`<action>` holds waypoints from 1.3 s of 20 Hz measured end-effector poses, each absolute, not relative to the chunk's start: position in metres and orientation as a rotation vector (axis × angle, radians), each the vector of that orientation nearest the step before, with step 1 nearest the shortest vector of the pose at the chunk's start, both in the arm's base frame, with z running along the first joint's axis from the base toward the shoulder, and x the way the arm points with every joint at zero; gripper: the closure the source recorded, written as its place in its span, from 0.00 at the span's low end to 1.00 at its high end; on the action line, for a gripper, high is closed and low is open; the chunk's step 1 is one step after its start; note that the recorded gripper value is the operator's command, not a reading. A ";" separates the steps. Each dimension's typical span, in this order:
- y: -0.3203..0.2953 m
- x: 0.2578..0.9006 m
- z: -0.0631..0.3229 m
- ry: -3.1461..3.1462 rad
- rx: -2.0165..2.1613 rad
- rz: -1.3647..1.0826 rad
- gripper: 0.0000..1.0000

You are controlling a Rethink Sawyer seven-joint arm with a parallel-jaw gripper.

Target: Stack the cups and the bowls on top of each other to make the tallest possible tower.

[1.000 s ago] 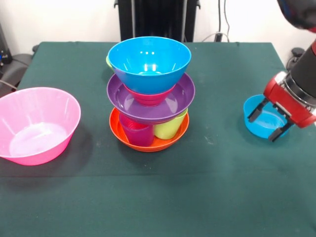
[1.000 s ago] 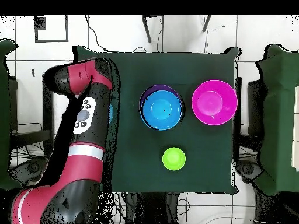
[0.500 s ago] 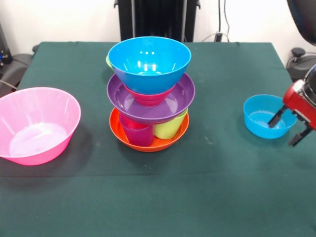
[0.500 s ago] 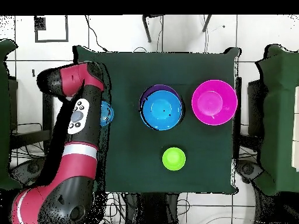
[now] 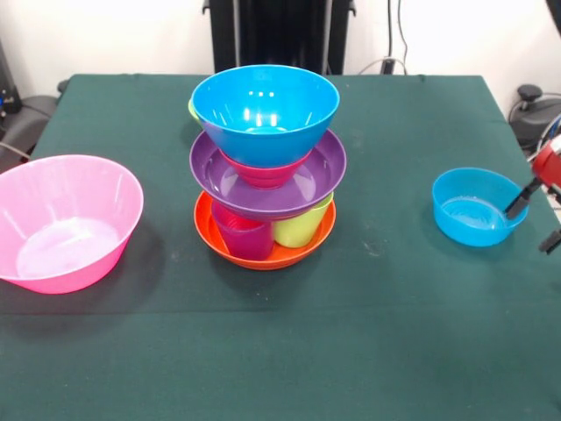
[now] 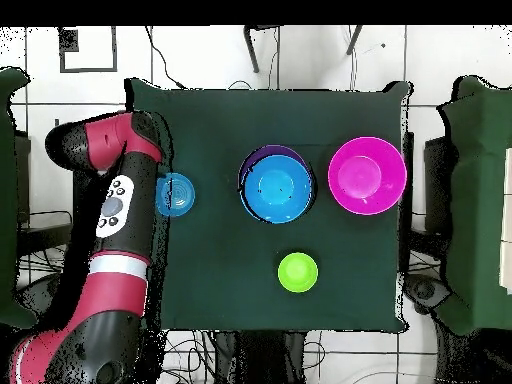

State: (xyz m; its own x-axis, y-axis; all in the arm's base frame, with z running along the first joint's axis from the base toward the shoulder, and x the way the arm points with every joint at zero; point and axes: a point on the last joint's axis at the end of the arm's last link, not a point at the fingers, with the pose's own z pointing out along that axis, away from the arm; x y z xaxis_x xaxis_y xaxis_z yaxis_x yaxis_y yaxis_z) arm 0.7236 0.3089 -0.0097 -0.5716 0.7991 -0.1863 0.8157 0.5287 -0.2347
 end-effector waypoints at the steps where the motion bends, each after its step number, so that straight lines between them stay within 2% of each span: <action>1: 0.311 0.723 -0.009 2.679 1.444 -0.463 0.00; 6: 0.313 0.717 -0.015 2.623 1.492 -0.495 0.00; 19: 0.296 0.697 -0.060 2.619 1.495 -0.559 0.00; 26: 0.300 0.693 -0.061 2.614 1.497 -0.541 0.00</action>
